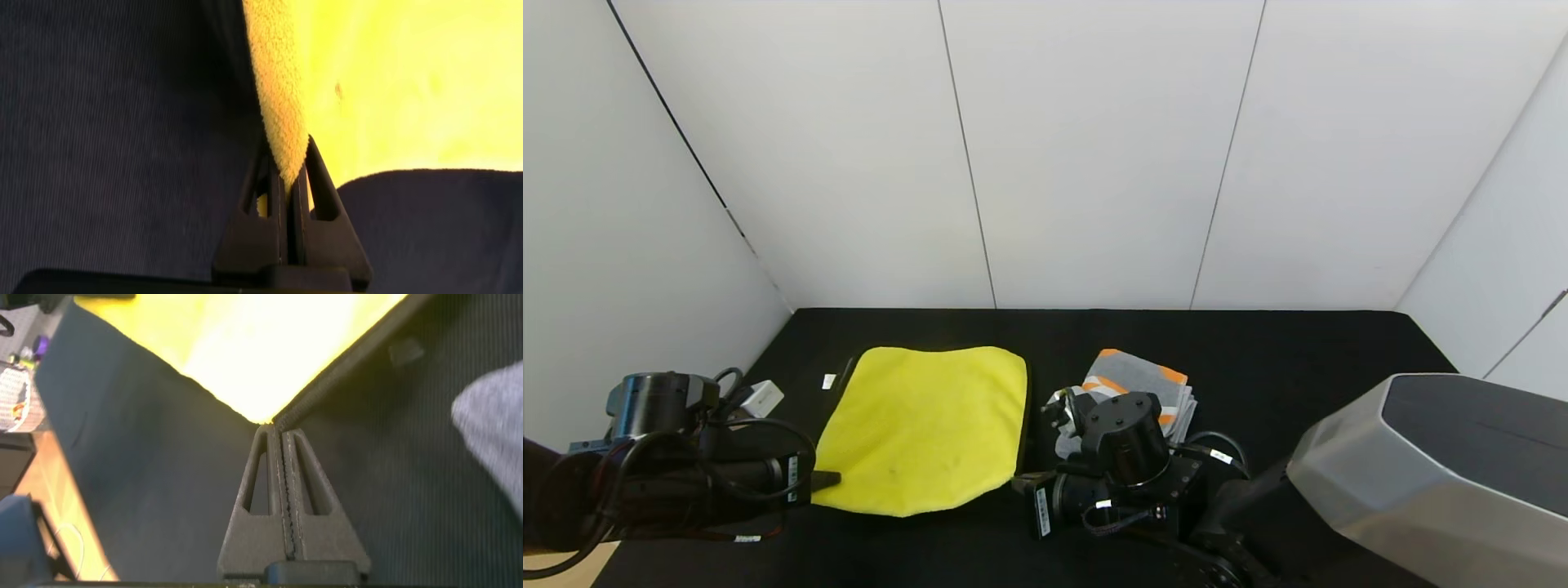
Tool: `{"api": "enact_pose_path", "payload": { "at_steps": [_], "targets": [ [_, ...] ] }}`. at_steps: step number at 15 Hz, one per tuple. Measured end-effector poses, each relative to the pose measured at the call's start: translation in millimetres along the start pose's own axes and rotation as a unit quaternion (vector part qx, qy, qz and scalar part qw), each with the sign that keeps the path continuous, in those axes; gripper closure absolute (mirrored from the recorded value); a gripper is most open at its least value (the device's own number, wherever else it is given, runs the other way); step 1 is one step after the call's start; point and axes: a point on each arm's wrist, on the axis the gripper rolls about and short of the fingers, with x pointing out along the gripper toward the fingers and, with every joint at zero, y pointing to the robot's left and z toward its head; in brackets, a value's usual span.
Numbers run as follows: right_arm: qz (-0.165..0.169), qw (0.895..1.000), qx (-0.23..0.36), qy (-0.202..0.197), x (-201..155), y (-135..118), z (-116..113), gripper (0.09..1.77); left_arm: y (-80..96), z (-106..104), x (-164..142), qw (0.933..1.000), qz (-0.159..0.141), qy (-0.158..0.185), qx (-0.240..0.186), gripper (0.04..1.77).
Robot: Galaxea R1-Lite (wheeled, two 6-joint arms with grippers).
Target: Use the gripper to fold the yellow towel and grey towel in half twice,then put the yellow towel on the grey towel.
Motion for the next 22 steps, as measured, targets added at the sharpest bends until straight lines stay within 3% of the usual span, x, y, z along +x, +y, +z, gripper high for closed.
{"api": "enact_pose_path", "payload": {
  "at_steps": [8,13,17,22],
  "targets": [
    [0.028,0.999,-0.013,-0.013,-54,21,-27,1.74,-16.5,-32,-44,0.9998,-0.003,-0.019,0.008,1.67],
    [0.035,0.999,-0.023,-0.011,-63,41,-36,1.74,-25.5,-50,-60,0.9997,-0.010,-0.022,0.003,1.67],
    [0.034,0.999,-0.021,-0.021,-54,38,-27,1.74,-26.2,-40,-62,0.9991,-0.010,-0.042,0.002,1.67],
    [0.005,0.999,-0.005,-0.035,-40,12,-2,1.74,-14.0,-12,-44,0.9989,0.001,-0.047,-0.008,1.67]
  ]
}}
